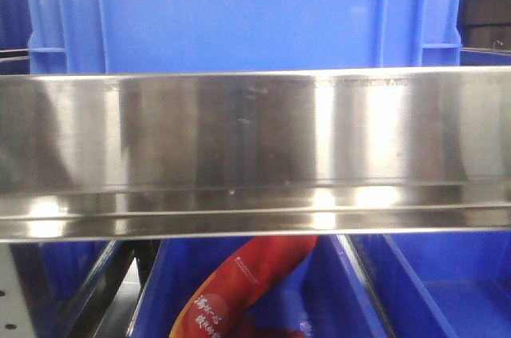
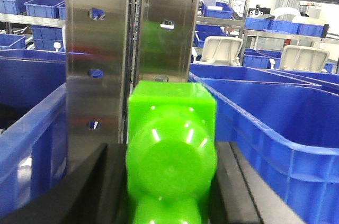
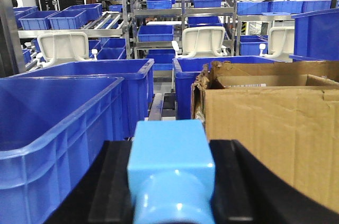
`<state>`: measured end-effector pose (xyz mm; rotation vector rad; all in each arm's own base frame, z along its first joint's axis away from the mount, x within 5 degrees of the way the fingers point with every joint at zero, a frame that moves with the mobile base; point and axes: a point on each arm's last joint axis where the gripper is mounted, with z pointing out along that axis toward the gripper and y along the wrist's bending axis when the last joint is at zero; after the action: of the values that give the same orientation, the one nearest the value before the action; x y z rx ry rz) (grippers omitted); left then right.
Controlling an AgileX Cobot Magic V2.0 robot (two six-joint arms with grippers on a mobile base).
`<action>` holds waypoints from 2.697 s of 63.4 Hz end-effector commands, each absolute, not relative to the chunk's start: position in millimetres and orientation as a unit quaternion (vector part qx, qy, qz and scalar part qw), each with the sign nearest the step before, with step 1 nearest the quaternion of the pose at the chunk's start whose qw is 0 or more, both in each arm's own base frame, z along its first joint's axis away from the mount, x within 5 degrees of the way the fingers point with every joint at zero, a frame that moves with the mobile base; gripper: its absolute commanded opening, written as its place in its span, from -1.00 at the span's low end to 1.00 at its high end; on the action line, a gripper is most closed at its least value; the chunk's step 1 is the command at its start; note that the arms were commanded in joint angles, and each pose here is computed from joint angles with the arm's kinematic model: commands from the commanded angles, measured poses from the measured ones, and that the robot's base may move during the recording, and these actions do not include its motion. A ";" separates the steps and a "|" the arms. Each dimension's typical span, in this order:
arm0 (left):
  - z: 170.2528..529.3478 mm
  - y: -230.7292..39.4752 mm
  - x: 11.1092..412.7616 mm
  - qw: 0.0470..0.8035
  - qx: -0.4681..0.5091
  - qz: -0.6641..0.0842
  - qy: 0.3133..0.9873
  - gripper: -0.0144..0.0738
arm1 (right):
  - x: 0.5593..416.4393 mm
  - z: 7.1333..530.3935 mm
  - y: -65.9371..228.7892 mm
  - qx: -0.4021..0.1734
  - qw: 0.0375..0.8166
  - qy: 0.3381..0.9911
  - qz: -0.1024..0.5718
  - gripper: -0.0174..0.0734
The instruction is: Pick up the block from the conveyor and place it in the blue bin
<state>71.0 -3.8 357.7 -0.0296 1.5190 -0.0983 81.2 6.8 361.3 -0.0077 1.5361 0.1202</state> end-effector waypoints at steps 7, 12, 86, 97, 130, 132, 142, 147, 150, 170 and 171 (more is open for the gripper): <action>359.9 -3.9 69.7 0.731 -0.013 -0.047 0.681 -0.93 | 80.0 363.0 6.1 -0.002 0.725 0.687 0.051 -0.97; 359.9 -3.9 69.7 0.731 -0.013 -0.047 0.681 -0.93 | 80.0 363.0 6.1 -0.002 0.725 0.687 0.051 -0.97; 391.0 -7.2 85.2 0.705 0.075 0.019 0.705 -0.93 | 94.6 395.6 15.4 -0.060 0.731 0.677 0.055 -0.97; 409.9 -21.4 116.6 0.676 0.101 -0.045 0.728 -0.93 | 128.9 411.1 34.7 -0.101 0.706 0.695 0.089 -0.97; 444.5 -131.5 233.1 0.596 0.210 -0.191 0.751 -0.93 | 232.1 441.5 131.4 -0.198 0.648 0.714 0.174 -0.97; 442.4 -137.8 238.6 0.590 0.214 -0.194 0.754 -0.93 | 236.0 438.1 137.1 -0.200 0.642 0.718 0.179 -0.97; 422.1 -166.7 262.1 0.557 0.235 -0.202 0.771 -0.93 | 256.3 412.4 161.4 -0.211 0.606 0.743 0.192 -0.97; 410.4 -173.3 270.4 0.541 0.239 -0.200 0.781 -0.89 | 265.5 400.1 167.6 -0.207 0.587 0.757 0.197 -0.92; 404.5 -175.9 274.7 0.533 0.240 -0.198 0.786 -0.75 | 269.0 395.2 170.1 -0.203 0.580 0.763 0.200 -0.79; 401.0 -177.4 277.4 0.530 0.241 -0.196 0.789 0.23 | 271.5 393.6 172.4 -0.183 0.577 0.765 0.220 0.35; 401.2 -177.4 277.4 0.530 0.241 -0.196 0.789 0.22 | 270.8 394.1 172.1 -0.183 0.576 0.766 0.221 0.33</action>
<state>278.7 -175.9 394.2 0.5920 1.9121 -0.4499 271.7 172.7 385.4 -0.4402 1.8379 0.5112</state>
